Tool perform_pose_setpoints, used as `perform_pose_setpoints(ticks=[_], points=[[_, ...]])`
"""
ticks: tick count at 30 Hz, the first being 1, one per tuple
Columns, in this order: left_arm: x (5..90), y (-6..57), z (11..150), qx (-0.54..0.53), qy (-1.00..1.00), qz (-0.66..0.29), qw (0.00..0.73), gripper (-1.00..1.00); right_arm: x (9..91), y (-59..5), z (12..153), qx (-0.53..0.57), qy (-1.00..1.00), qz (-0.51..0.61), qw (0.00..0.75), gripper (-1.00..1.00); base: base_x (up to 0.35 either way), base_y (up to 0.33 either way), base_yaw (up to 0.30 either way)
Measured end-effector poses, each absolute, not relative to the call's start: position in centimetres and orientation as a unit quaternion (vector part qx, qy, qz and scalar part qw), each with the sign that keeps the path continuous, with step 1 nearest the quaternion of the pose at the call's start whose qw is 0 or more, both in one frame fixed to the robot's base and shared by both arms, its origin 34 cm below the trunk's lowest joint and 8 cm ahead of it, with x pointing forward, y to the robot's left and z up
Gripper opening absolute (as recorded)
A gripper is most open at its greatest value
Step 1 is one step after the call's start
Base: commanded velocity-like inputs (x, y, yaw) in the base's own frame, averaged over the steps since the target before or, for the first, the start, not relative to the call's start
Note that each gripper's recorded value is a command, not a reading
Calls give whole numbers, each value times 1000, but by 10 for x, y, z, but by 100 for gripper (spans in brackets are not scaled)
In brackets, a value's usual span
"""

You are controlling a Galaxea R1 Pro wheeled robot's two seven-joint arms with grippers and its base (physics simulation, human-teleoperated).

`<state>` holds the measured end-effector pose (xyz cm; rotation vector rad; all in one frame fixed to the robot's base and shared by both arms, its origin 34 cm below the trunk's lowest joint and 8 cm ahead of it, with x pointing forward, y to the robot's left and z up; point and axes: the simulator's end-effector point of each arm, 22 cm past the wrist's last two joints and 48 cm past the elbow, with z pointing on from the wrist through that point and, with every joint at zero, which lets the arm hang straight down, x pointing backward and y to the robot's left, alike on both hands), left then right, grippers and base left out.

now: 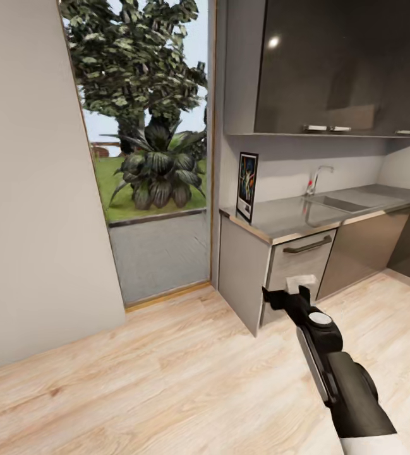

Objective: Pick up the poster from the kitchen countertop and hang it on one of the wall nails in the kitchen.

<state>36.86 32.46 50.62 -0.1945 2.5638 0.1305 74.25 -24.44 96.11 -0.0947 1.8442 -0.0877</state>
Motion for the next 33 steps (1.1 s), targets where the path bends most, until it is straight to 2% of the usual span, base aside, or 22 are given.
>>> perform_pose_setpoints(ticks=[4, 10, 18, 33], points=[[368, 325, 506, -73, 956, 49, 280, 100, 775, -248, 1038, -34, 791, -44, 609, 100, 324, -98, 0], [368, 325, 506, -73, 956, 49, 280, 100, 786, -247, 1074, -32, 778, -45, 625, 100, 316, -114, 0], [367, 337, 507, -91, 954, 57, 280, 100, 787, -238, 1078, -33, 777, -37, 627, 100, 313, -106, 0], [366, 338, 507, -93, 954, 58, 280, 100, 787, -237, 1076, -34, 778, -35, 626, 100, 329, -8, 0]])
